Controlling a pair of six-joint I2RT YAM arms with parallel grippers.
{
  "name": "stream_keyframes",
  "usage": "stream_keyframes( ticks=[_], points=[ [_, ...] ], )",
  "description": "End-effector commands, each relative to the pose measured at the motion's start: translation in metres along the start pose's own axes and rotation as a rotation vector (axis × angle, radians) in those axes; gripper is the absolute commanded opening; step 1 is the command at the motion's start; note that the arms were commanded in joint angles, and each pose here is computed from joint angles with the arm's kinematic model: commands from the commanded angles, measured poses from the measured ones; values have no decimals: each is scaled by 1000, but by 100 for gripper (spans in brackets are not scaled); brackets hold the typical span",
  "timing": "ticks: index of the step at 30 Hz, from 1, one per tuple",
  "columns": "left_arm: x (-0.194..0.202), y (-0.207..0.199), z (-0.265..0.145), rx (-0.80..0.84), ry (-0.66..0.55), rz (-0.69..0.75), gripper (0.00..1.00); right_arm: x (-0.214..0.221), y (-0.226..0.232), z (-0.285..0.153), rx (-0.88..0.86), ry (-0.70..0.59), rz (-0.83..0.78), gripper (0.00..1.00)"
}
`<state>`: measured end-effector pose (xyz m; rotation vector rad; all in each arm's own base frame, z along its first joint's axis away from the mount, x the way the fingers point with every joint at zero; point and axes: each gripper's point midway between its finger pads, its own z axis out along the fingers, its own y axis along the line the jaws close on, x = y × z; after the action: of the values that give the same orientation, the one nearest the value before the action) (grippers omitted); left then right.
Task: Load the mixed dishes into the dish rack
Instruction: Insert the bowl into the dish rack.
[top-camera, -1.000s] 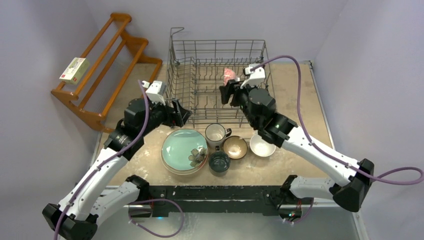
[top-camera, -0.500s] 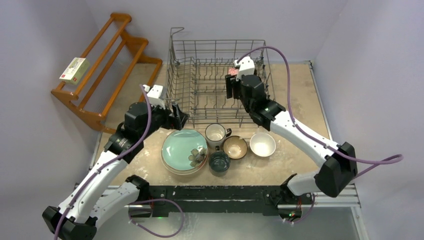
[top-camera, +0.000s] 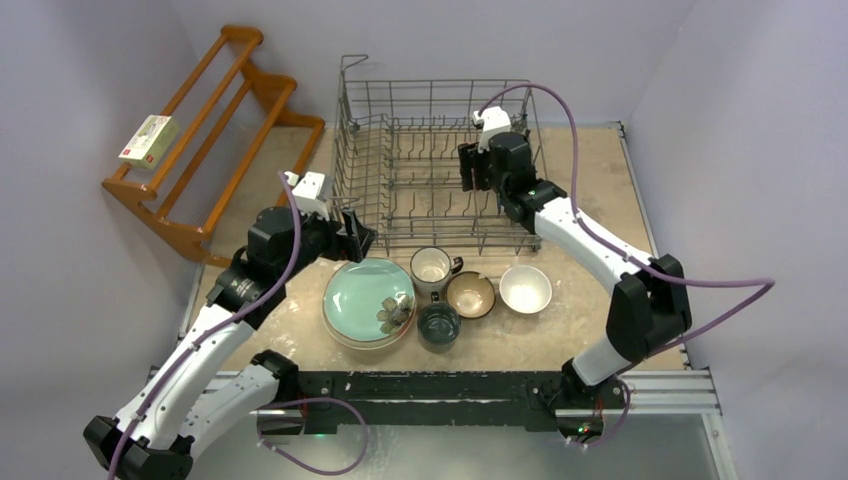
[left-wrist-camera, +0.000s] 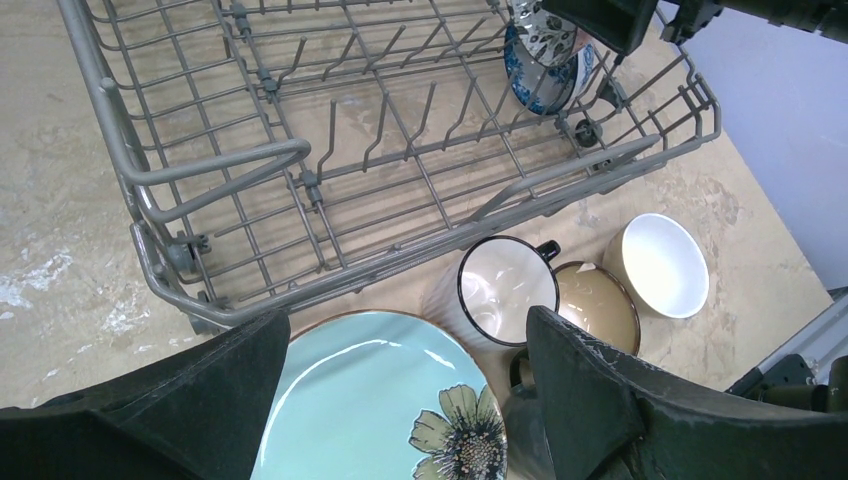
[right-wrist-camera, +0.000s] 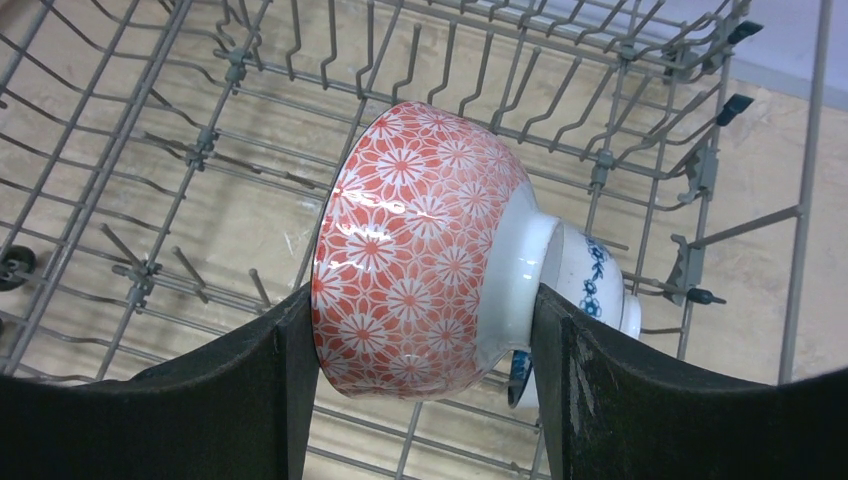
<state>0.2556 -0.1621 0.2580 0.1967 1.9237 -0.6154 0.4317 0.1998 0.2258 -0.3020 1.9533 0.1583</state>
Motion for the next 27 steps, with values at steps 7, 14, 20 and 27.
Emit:
stream_keyframes(
  ticks=[7,14,20,27],
  points=[
    [-6,1,-1,-1,-31,24,86,-21,4,19,-97,-21,55,0],
    [-5,2,0,-5,-26,24,86,7,11,33,-137,61,76,0],
    [-4,3,2,-7,-21,24,86,27,18,45,-163,117,128,0],
    [-3,3,3,-9,-16,23,86,46,22,48,-182,164,203,0]
  ],
)
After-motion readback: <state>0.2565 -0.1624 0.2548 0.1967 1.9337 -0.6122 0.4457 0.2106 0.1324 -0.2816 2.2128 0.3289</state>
